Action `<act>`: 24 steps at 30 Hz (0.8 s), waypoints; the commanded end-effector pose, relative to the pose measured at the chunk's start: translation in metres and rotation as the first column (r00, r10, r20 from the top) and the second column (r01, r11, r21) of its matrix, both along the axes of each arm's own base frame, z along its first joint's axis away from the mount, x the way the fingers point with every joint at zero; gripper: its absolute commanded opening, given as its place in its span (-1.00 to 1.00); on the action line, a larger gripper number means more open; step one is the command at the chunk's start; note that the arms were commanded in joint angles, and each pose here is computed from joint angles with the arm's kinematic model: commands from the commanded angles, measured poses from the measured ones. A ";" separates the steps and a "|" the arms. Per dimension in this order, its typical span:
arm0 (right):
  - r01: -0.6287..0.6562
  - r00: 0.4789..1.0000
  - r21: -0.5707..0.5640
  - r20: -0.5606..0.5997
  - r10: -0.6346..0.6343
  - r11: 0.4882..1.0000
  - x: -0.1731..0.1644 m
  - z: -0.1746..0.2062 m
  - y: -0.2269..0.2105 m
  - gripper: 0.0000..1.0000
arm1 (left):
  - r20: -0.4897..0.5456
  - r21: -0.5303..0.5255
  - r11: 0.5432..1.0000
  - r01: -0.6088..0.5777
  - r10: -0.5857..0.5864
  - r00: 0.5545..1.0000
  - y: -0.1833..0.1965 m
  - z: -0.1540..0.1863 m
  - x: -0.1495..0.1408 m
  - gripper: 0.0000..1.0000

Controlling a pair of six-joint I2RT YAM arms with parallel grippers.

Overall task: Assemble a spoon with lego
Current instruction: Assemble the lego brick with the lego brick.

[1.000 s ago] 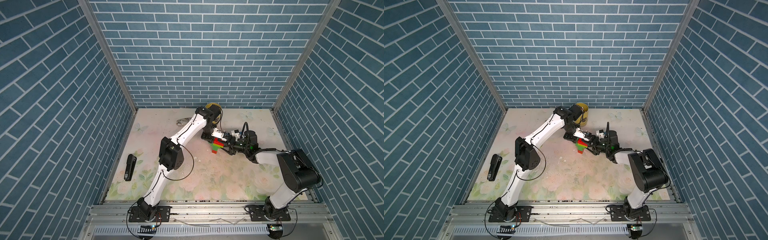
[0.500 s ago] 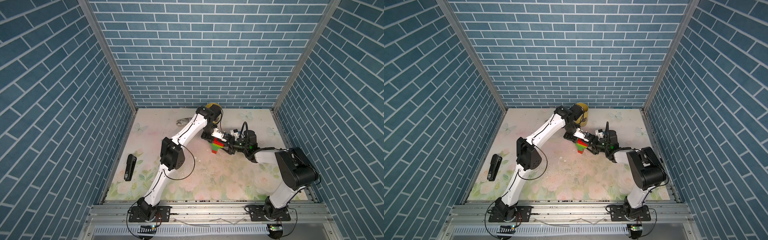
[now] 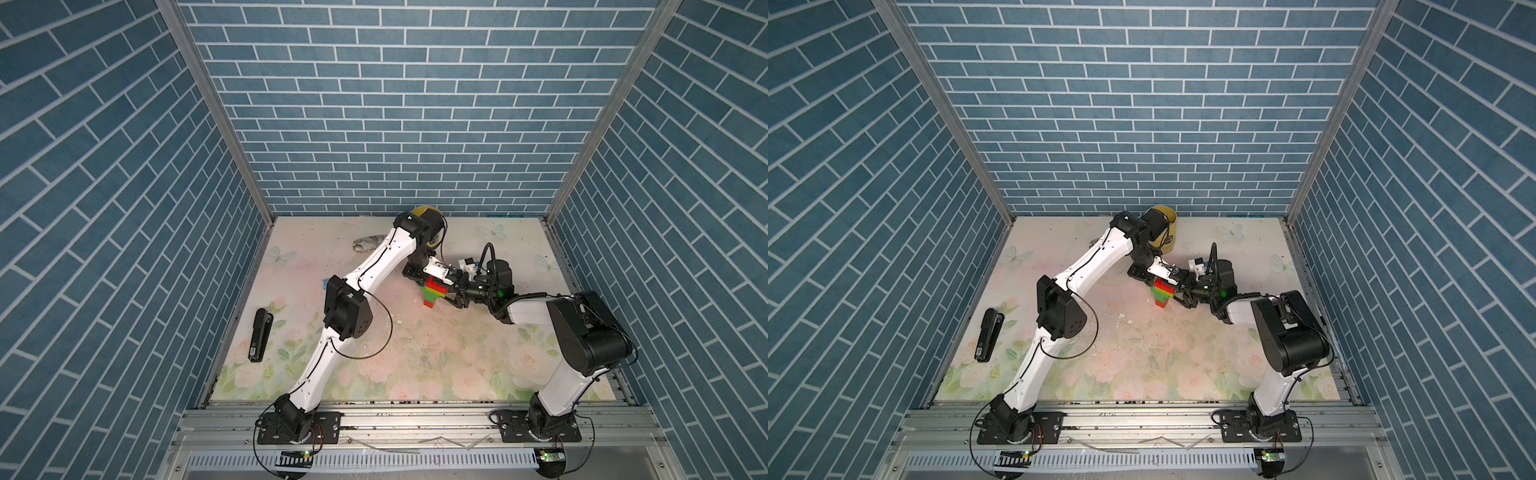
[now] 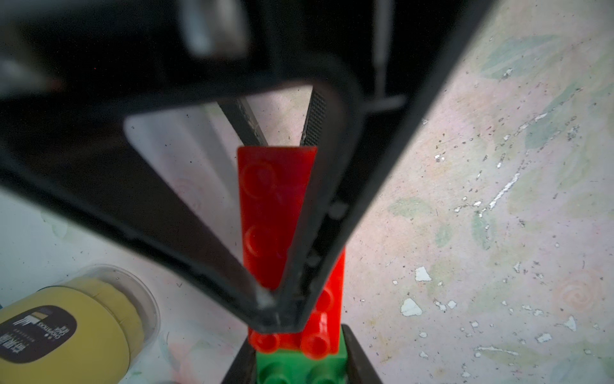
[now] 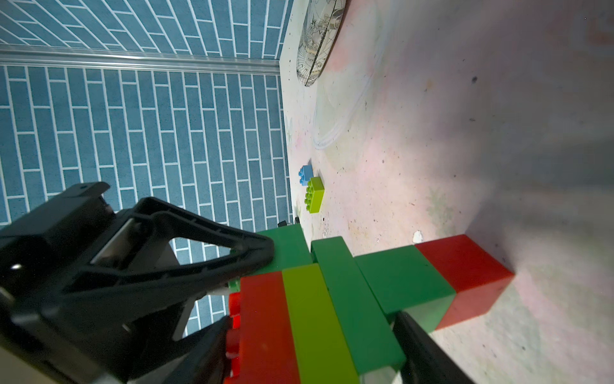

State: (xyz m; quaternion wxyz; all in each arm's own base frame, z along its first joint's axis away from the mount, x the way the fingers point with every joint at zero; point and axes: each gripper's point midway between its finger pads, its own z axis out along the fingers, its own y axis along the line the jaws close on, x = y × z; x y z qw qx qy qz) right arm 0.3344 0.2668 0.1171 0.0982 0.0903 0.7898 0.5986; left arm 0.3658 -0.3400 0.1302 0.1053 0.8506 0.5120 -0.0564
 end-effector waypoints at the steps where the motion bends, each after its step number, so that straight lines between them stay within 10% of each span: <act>1: 0.002 0.985 -0.098 -0.170 -0.019 0.995 -0.021 -0.055 -0.008 0.49 | -0.198 0.091 0.994 0.059 -0.040 0.979 -0.003 -0.062 -0.038 -0.89; 24: -0.009 0.987 -0.118 -0.161 -0.010 0.993 -0.021 -0.051 -0.008 0.48 | 0.001 0.017 0.994 0.110 -0.110 0.994 -0.017 -0.010 -0.023 -0.13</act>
